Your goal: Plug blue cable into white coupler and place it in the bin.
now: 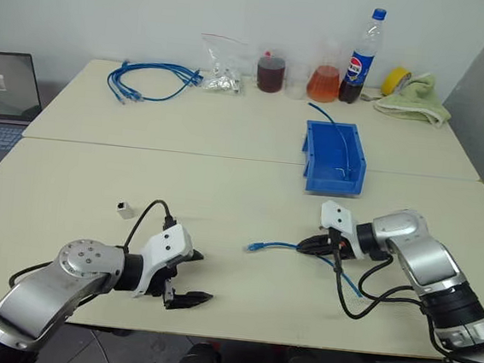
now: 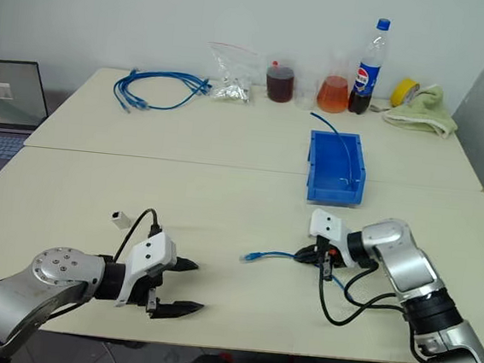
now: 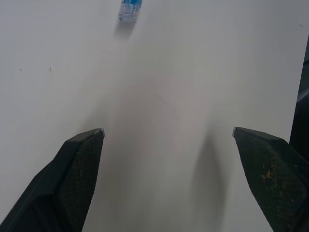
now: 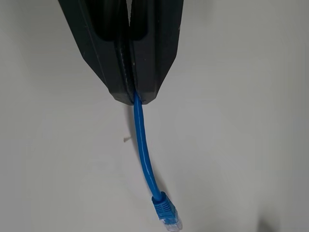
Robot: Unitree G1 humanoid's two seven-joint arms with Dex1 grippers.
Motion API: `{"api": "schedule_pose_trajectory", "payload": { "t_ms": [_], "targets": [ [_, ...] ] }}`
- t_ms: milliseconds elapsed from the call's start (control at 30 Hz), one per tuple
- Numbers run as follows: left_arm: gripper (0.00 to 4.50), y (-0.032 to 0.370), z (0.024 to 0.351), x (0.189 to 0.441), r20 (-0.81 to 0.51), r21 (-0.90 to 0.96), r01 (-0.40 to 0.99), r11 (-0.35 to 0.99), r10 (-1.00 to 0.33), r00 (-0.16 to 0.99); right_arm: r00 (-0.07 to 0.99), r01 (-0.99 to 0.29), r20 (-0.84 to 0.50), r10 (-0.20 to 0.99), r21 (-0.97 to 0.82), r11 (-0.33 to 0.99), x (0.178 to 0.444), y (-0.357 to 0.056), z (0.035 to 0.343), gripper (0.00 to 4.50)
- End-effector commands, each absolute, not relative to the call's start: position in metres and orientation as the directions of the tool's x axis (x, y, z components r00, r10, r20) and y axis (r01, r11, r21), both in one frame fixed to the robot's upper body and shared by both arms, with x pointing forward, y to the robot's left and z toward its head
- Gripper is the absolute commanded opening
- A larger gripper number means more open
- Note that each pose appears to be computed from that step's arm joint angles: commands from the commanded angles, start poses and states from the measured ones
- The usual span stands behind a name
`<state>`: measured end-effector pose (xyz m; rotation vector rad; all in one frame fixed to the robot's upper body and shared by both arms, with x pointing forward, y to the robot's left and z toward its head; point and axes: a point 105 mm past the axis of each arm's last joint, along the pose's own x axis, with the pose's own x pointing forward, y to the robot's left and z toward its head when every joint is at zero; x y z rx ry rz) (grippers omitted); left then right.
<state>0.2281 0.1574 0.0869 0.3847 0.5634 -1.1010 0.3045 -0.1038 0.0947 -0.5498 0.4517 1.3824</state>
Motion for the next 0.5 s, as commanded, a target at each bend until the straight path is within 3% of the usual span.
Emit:
{"api": "schedule_pose_trajectory", "payload": {
  "t_ms": [33, 333, 500],
  "targets": [
    [4.5, 0.161, 0.087, 0.233, -0.587, 0.053, 0.901, 0.431, -0.716, 0.377, 0.136, -0.988, -0.587, 0.798, -0.138, 0.067, 0.304, -0.09, 0.103, 0.01],
    [4.5, 0.162, 0.078, 0.23, -0.583, 0.053, 0.896, 0.44, -0.715, 0.386, 0.118, -0.991, -0.607, 0.786, -0.128, 0.049, 0.304, -0.084, 0.096, 0.01],
    [4.5, 0.161, 0.076, 0.233, -0.572, 0.049, 0.893, 0.448, -0.72, 0.393, 0.125, -0.99, -0.606, 0.785, -0.132, 0.056, 0.306, -0.084, 0.098, 1.13]
  ]
}}
